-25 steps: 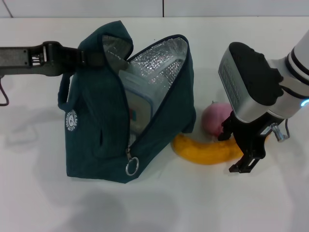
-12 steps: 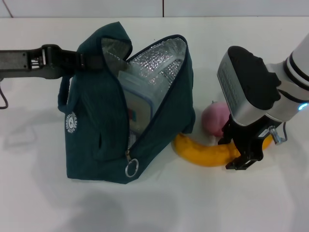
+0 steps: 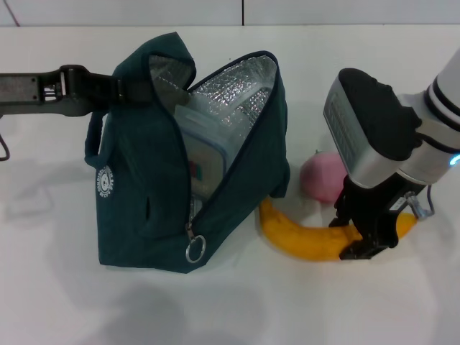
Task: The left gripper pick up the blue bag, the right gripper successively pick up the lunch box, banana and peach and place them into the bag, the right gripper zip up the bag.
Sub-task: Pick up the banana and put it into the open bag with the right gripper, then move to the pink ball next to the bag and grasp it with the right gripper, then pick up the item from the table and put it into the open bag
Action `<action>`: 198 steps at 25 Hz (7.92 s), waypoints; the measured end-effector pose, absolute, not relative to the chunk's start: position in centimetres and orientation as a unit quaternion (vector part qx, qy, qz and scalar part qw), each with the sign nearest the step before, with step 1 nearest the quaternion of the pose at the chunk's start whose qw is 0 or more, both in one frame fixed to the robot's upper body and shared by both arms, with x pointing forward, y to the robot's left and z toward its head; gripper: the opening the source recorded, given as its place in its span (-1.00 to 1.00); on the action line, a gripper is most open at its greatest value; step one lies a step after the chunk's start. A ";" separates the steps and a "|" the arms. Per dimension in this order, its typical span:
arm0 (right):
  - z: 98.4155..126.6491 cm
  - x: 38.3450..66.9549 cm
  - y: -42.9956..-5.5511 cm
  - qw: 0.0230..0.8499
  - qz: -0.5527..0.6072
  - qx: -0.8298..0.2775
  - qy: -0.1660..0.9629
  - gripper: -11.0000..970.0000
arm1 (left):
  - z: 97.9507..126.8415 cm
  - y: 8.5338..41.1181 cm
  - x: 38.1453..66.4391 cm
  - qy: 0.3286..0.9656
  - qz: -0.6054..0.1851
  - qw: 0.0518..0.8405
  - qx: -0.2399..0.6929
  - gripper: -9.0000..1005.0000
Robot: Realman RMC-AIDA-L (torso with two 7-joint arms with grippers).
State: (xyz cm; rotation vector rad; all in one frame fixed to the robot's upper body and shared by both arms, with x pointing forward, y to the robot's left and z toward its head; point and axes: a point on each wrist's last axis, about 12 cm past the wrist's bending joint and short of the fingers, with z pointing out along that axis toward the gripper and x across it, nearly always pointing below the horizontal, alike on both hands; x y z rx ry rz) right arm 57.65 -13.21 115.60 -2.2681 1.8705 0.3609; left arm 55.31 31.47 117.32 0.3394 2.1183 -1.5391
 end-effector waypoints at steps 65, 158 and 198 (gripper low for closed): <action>113.3 57.6 -14.8 0.537 0.563 -0.358 0.516 -0.15 | 116.3 29.7 55.0 0.775 -0.572 0.227 0.140 -0.89; 103.3 54.7 -24.9 0.507 0.317 -0.338 0.727 -0.04 | 115.9 29.9 54.4 0.767 -0.579 0.238 0.138 -0.89; 113.8 54.4 -25.5 0.646 0.535 -0.256 0.481 -0.84 | 115.5 29.9 54.1 0.767 -0.583 0.233 0.133 -0.89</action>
